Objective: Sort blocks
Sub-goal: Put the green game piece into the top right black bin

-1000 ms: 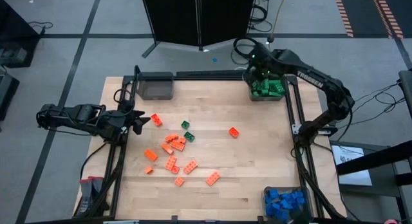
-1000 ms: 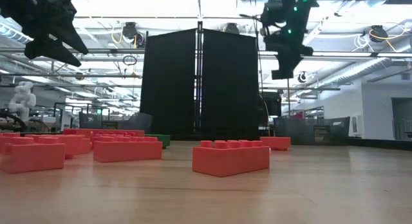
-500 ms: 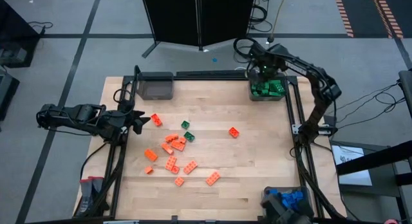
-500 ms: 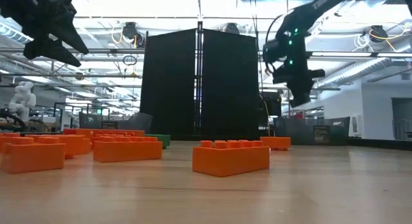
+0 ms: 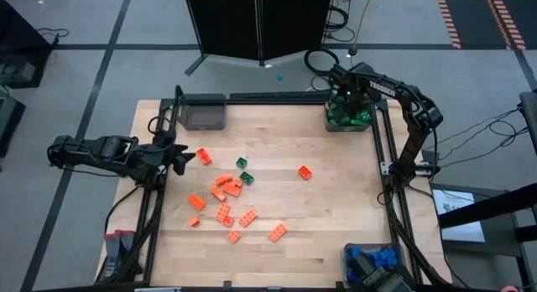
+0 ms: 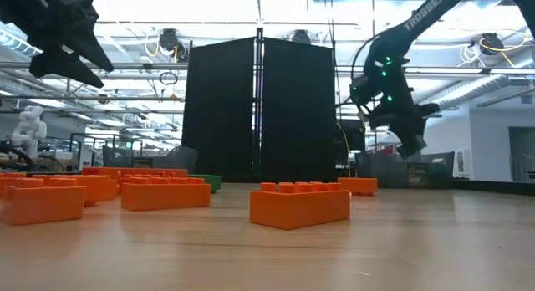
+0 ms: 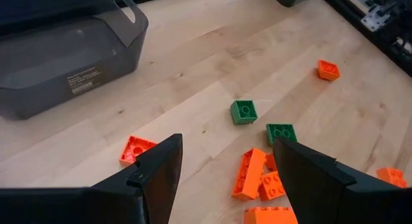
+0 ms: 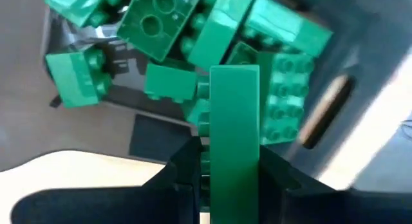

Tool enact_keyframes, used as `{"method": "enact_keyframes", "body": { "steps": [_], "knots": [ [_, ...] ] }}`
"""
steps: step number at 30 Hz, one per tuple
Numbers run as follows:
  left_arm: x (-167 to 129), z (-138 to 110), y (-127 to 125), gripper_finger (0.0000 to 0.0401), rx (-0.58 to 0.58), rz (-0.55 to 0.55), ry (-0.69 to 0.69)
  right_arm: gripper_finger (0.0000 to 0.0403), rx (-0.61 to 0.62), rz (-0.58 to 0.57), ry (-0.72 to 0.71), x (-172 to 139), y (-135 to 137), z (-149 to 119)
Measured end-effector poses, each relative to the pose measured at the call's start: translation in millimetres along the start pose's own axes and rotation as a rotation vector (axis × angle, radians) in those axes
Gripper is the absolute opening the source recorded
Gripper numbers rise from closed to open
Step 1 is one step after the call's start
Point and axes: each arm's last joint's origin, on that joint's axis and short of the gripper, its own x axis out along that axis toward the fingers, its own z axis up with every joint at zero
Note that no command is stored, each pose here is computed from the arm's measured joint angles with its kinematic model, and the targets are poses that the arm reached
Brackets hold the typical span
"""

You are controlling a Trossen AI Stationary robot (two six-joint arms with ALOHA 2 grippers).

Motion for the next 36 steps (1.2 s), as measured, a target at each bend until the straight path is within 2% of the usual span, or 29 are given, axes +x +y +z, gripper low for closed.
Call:
{"method": "enact_keyframes", "body": {
  "steps": [5, 12, 19, 22, 25, 28, 31, 33, 36],
  "knots": [
    [0, -1, 1, 0.0244, 0.005, 0.008, 0.005, 0.0072, 0.017, 0.026, -0.018, 7, 3, 1],
    [0, -1, 1, 0.0244, 0.003, 0.008, 0.004, 0.0073, 0.114, 0.029, -0.039, 9, -6, 5],
    [0, 0, 1, 0.0244, 0.002, 0.009, 0.003, 0.019, 0.126, 0.017, 0.011, 11, -14, 2],
    [0, 0, 1, 0.0244, 0.002, 0.013, -0.004, 0.0217, 0.105, 0.016, 0.014, 11, -14, 2],
    [0, 0, 1, 0.0244, 0.002, 0.016, -0.008, 0.0227, 0.088, 0.023, 0.005, 9, -14, 1],
    [0, 0, 1, 0.0244, 0.002, 0.016, -0.008, 0.0224, 0.062, 0.041, -0.081, -5, -14, -3],
    [0, 0, 1, 0.0244, 0.002, 0.016, -0.008, 0.0217, 0.026, 0.085, -0.242, -29, -12, -8],
    [0, 0, 1, 0.0244, 0.002, 0.018, -0.01, 0.0215, -0.003, 0.154, -0.375, -50, -10, -15],
    [0, 0, 1, 0.0244, 0.003, 0.023, -0.017, 0.0215, -0.055, 0.333, -0.556, -82, 3, -28]
  ]
}}
